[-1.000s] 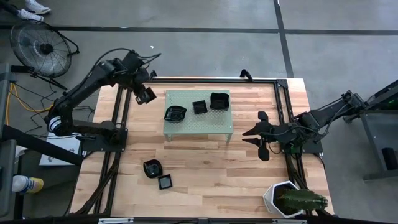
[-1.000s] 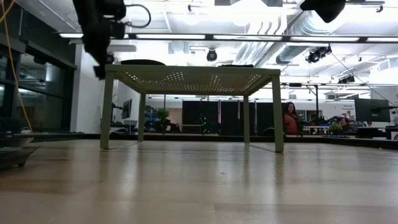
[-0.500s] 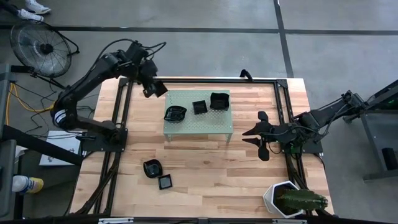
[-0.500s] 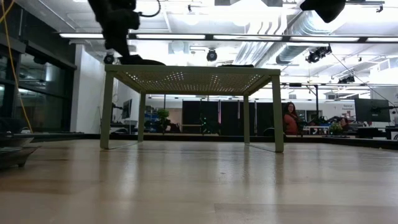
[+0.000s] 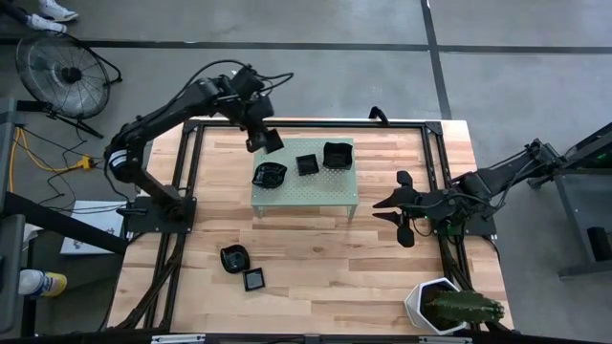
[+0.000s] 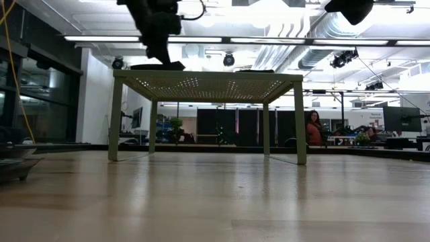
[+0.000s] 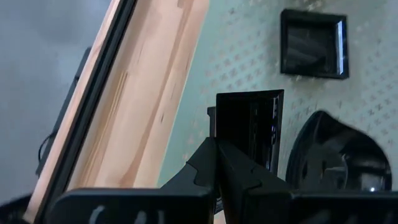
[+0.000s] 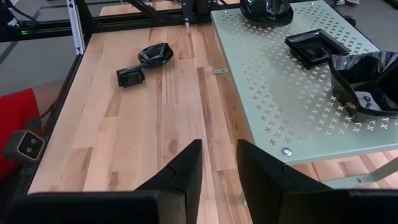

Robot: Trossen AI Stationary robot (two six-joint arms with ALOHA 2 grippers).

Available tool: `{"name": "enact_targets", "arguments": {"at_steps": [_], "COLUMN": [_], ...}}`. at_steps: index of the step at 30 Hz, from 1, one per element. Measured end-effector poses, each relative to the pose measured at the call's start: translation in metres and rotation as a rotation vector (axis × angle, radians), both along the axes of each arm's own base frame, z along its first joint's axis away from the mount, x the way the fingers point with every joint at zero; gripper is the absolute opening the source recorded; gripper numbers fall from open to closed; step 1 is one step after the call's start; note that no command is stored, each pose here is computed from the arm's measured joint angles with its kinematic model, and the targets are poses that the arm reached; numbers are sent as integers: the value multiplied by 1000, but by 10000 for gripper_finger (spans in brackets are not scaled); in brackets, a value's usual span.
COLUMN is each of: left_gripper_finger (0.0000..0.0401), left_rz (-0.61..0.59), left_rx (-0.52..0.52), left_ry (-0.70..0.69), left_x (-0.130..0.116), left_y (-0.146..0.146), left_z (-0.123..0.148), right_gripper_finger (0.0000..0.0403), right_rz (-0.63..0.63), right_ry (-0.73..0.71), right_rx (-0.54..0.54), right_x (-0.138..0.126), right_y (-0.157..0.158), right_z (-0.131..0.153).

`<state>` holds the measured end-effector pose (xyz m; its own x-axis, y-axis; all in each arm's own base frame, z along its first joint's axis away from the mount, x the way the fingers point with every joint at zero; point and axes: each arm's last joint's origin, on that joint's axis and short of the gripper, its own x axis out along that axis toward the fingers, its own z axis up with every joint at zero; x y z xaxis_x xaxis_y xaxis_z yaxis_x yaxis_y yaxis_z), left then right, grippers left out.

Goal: Pick & Place Mini shaped plates
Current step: Stack the square plate on top of the other square plates on the shelf

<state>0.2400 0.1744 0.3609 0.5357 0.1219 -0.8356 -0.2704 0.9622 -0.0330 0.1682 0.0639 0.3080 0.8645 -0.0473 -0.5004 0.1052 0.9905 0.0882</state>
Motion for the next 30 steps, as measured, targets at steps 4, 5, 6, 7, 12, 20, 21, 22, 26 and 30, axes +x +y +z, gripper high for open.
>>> {"name": "enact_targets", "arguments": {"at_steps": [4, 5, 6, 7, 12, 20, 21, 22, 26, 30], "left_gripper_finger": [0, 0, 0, 0, 0, 0, 0, 0, 0, 0], "left_rz": [-33, -40, -49, -55, -111, -155, -157, -158, -177, -174], "left_rx": [13, 13, 12, 12, -5, -57, -63, -69, -82, -86], "left_ry": [-14, -14, -12, -13, -68, -138, -138, -135, -167, -183], "left_x": [12, 15, 18, 21, 35, 52, 53, 54, 58, 65], "left_y": [-2, -3, -4, -4, -9, -5, -5, -4, -3, -4], "left_z": [4, 4, 3, 4, 4, -5, -6, -8, -8, -11], "right_gripper_finger": [94, 94, 94, 94, 94, 94, 94, 94, 94, 94], "right_rz": [0, 0, 0, 0, -1, -2, -2, -1, -1, -2], "right_ry": [0, 0, 0, 0, 0, -1, 0, 0, 6, 8], "right_rx": [0, 0, 0, 0, -1, -2, -1, -1, -4, -5], "right_x": [0, 0, 0, 0, 0, 0, 0, 0, 0, 0], "right_y": [0, 0, 0, 0, 0, 0, 0, 0, 0, 0], "right_z": [0, 0, 0, 0, 0, 0, 0, 0, -1, -1]}}
